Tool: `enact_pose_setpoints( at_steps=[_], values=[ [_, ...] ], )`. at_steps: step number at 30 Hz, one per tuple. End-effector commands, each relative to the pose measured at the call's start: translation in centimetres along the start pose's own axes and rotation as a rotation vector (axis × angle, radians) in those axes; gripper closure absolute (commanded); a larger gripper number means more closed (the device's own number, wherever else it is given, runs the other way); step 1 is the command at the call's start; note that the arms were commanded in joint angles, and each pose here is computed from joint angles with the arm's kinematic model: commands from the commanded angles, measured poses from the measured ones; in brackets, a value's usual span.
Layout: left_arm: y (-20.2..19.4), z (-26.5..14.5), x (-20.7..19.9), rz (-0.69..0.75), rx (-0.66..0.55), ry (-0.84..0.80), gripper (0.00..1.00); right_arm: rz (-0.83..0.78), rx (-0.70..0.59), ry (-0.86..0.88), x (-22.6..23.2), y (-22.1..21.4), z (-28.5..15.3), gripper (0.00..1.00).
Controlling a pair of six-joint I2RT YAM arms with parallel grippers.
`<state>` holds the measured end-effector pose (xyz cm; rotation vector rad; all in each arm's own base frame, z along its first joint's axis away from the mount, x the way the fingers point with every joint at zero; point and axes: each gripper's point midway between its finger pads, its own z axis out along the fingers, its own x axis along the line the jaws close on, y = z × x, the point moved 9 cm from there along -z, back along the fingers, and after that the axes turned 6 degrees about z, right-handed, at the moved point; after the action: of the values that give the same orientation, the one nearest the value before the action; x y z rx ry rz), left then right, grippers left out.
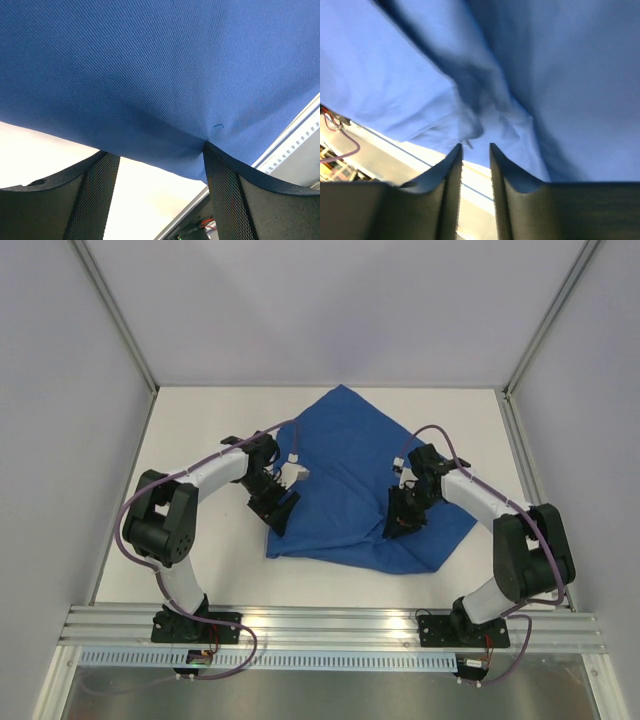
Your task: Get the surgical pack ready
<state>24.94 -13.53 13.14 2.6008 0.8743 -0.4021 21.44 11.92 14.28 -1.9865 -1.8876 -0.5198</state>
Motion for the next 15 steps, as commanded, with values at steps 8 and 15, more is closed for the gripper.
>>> enact_pose_setpoints(
  at_steps=[8,15],
  values=[
    [0.2,-1.6,-0.7,0.088,-0.013,0.003,0.24,0.003,-0.113,0.058,2.3,0.5,-4.3,0.40],
    [0.2,-1.4,-0.5,0.076,-0.011,0.021,0.24,0.172,-0.159,0.122,2.8,3.7,-1.3,0.39]
  ],
)
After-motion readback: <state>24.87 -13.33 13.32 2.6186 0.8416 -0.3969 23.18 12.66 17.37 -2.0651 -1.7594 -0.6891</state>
